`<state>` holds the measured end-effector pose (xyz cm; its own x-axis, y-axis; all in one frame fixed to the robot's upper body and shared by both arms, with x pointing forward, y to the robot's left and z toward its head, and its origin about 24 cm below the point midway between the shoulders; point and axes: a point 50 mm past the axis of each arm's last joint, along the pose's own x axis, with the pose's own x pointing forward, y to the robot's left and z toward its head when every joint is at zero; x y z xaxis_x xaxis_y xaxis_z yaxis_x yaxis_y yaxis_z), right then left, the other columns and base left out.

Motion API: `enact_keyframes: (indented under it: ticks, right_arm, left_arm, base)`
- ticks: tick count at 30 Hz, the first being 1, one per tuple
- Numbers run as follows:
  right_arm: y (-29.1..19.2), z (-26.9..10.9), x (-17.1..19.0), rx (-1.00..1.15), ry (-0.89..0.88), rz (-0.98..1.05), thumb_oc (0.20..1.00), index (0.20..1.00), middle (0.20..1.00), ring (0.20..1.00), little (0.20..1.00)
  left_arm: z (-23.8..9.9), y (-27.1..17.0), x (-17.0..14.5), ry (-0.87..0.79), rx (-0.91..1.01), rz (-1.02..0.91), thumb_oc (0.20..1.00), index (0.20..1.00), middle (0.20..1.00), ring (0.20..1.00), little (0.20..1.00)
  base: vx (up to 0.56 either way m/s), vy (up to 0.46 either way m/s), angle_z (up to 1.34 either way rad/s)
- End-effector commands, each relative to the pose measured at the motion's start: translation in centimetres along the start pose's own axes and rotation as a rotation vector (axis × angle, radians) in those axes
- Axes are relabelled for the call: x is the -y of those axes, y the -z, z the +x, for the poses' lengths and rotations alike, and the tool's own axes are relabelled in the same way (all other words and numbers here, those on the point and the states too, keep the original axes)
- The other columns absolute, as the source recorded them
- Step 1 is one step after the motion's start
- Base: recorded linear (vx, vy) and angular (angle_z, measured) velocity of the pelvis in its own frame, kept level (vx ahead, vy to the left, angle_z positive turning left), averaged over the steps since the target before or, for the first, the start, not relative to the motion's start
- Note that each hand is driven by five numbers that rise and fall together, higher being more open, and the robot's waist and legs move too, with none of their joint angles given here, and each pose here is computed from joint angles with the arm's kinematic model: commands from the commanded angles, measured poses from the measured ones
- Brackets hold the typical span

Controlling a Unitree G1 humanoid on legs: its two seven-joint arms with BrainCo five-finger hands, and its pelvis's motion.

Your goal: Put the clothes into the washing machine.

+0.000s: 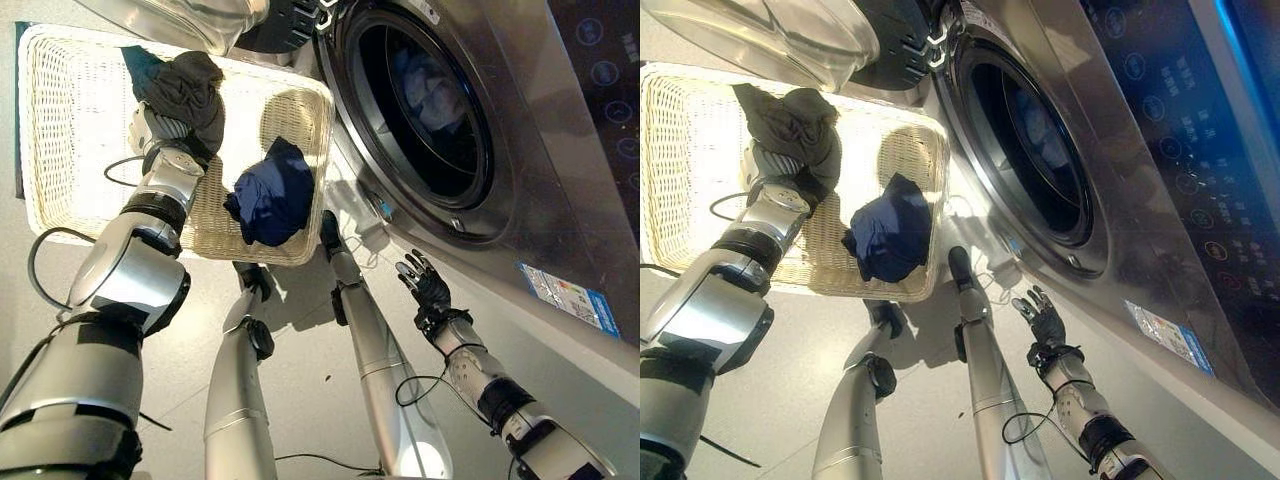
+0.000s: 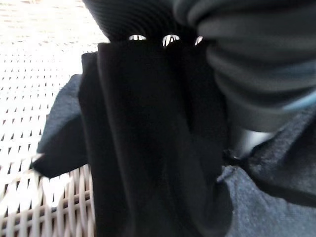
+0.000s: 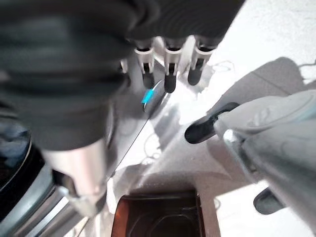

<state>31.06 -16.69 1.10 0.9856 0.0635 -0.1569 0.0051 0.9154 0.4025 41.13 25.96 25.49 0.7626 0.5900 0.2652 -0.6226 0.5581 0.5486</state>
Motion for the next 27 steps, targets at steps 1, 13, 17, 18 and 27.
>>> enact_keyframes:
  ticks: [1, 13, 17, 18, 27]
  right_arm:
    - [0.3, -1.1, -0.4, 0.018, -0.060, -0.048, 1.000, 1.000, 1.000, 1.000, 1.000]
    - [-1.2, -2.0, -1.6, 0.169, -0.091, -0.033, 1.000, 1.000, 1.000, 1.000, 1.000]
    - [-2.1, -2.4, -2.3, 0.245, -0.099, -0.057, 1.000, 1.000, 1.000, 1.000, 1.000]
    - [-2.5, -2.4, -2.7, 0.269, -0.103, -0.062, 1.000, 1.000, 1.000, 1.000, 1.000]
    - [-5.6, -2.6, -5.5, 0.418, -0.198, -0.161, 1.000, 1.000, 1.000, 1.000, 1.000]
  left_arm:
    - [-1.2, 1.1, 2.2, 0.066, 0.034, -0.018, 0.200, 0.200, 0.200, 0.200, 0.200]
    - [-3.2, 1.8, 2.0, -0.045, 0.180, -0.295, 0.200, 0.200, 0.200, 0.200, 0.200]
    - [-4.4, 2.4, 2.4, -0.032, 0.225, -0.372, 0.200, 0.200, 0.200, 0.200, 0.200]
    - [-4.9, 2.7, 2.5, -0.020, 0.238, -0.391, 0.200, 0.200, 0.200, 0.200, 0.200]
    - [-9.5, 3.0, 4.5, 0.297, 0.456, -0.472, 0.200, 0.200, 0.200, 0.200, 0.200]
  base:
    - [-0.06, -0.010, 0.01]
    - [-0.08, -0.059, 0.11]
    - [-0.05, -0.062, 0.20]
    - [-0.10, -0.079, 0.16]
    - [-0.05, -0.023, 0.21]
